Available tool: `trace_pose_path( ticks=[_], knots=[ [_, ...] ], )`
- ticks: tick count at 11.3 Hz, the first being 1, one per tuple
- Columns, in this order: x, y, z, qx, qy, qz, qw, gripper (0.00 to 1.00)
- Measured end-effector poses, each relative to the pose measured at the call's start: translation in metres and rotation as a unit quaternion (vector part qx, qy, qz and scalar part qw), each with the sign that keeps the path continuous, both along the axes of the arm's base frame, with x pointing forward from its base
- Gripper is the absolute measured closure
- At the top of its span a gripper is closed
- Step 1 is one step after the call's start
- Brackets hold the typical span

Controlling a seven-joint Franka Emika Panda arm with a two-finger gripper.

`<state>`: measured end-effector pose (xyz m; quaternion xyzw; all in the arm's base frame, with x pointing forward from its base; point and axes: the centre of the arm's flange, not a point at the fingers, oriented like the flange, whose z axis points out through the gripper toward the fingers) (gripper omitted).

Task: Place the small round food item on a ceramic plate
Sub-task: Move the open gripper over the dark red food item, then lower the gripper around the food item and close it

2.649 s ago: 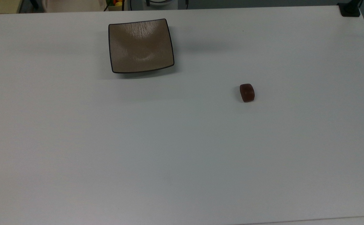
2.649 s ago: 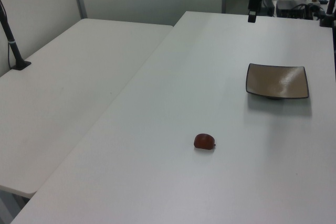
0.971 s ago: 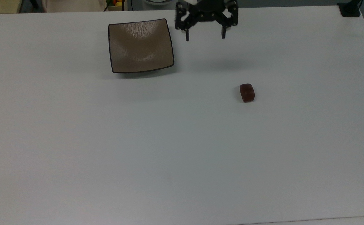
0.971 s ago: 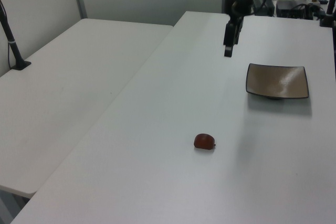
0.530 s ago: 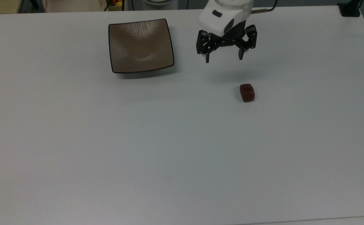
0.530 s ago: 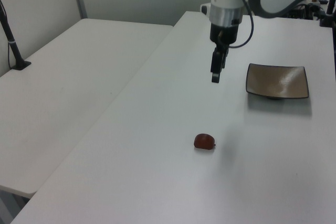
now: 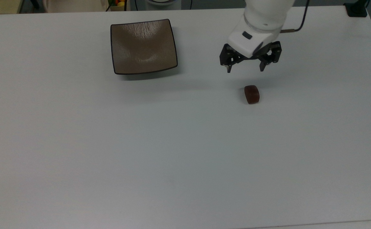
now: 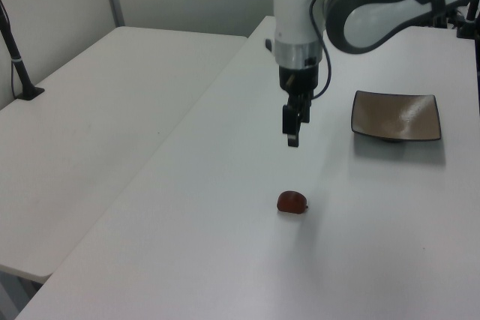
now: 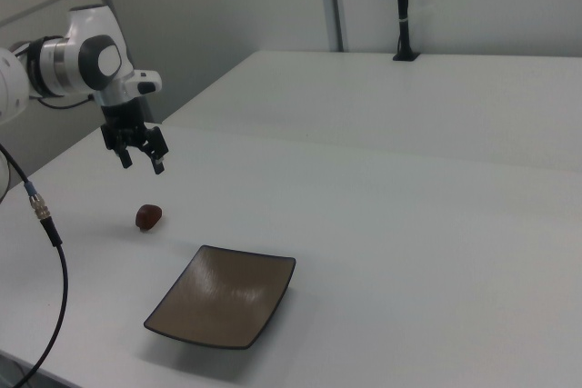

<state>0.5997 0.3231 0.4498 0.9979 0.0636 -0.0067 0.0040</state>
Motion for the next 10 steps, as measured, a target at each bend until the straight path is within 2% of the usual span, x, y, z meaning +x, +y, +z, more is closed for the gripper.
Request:
trace_pose_path(
  ticks=[2,3,6,10],
  knots=[
    [-0.001,0.020,-0.027,-0.029,0.005,-0.012,0.9995,0.00],
    [-0.002,0.025,-0.037,-0.033,0.008,-0.013,0.9993,0.00],
    [-0.002,0.034,-0.056,-0.018,-0.009,-0.006,0.9998,0.00],
    [-0.013,0.047,-0.104,0.001,-0.025,0.008,0.9996,0.00]
  ],
)
